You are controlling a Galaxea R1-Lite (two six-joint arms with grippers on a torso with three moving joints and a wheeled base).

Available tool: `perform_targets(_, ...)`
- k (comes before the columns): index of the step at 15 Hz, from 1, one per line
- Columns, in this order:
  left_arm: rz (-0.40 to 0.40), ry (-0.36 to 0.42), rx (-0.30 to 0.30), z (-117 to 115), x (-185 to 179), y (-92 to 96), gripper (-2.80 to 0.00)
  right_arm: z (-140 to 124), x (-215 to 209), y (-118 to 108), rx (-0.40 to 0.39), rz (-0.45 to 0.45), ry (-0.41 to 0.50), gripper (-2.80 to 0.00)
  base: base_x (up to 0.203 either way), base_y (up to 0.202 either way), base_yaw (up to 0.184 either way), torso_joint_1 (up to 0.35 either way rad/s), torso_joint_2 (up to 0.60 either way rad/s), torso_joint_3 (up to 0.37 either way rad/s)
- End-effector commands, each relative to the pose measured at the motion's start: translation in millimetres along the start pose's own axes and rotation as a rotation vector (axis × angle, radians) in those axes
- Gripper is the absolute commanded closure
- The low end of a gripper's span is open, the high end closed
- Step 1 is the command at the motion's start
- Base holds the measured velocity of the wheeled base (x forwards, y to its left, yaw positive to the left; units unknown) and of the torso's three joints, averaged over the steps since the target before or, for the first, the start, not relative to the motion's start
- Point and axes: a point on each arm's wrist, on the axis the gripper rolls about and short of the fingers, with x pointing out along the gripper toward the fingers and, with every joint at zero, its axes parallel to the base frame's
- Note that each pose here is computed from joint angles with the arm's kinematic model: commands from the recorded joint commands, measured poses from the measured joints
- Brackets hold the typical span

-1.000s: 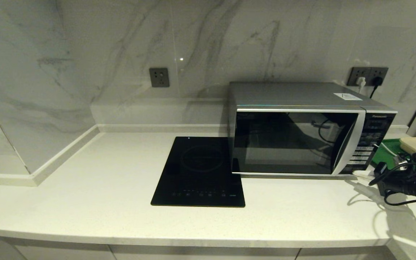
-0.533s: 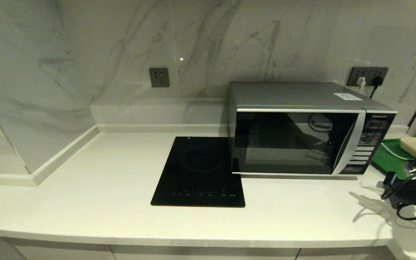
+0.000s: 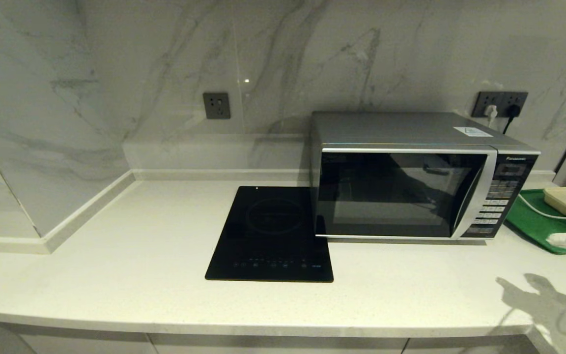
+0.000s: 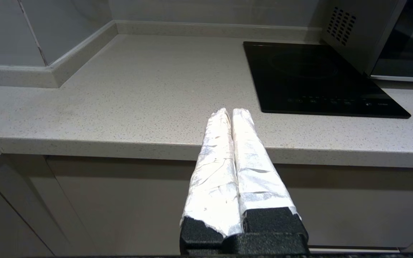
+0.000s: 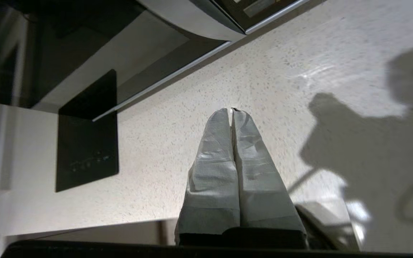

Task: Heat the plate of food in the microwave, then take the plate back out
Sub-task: Open the microwave oven

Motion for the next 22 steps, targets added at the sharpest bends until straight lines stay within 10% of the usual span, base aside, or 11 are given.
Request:
perform_targets(1, 0.0, -0.001, 0.0, 0, 0, 0.0, 0.0, -1, -68, 54, -0.095, -0.012, -0.086, 0.0, 0.0, 0.0, 0.0, 0.0, 0.0, 0.0)
perform_targets(6, 0.0, -0.001, -0.001, 0, 0, 0.0, 0.0, -29, -179, 142, -0.178, -0.109, -0.041, 0.0, 0.0, 0.0, 0.0, 0.0, 0.0, 0.0)
perform_targets(12, 0.001, -0.001, 0.0, 0, 0, 0.0, 0.0, -169, -304, 199, -0.484, -0.143, -0.078, 0.0, 0.0, 0.0, 0.0, 0.0, 0.0, 0.0)
perform_targets(17, 0.0, -0.001, 0.0, 0, 0, 0.0, 0.0, -220, -361, 170, -0.663, -0.193, -0.205, 0.0, 0.0, 0.0, 0.0, 0.0, 0.0, 0.0)
perform_targets(22, 0.0, -0.001, 0.0, 0, 0, 0.0, 0.0, -251, -398, 117, -0.635, -0.12, -0.354, 0.0, 0.0, 0.0, 0.0, 0.0, 0.0, 0.0)
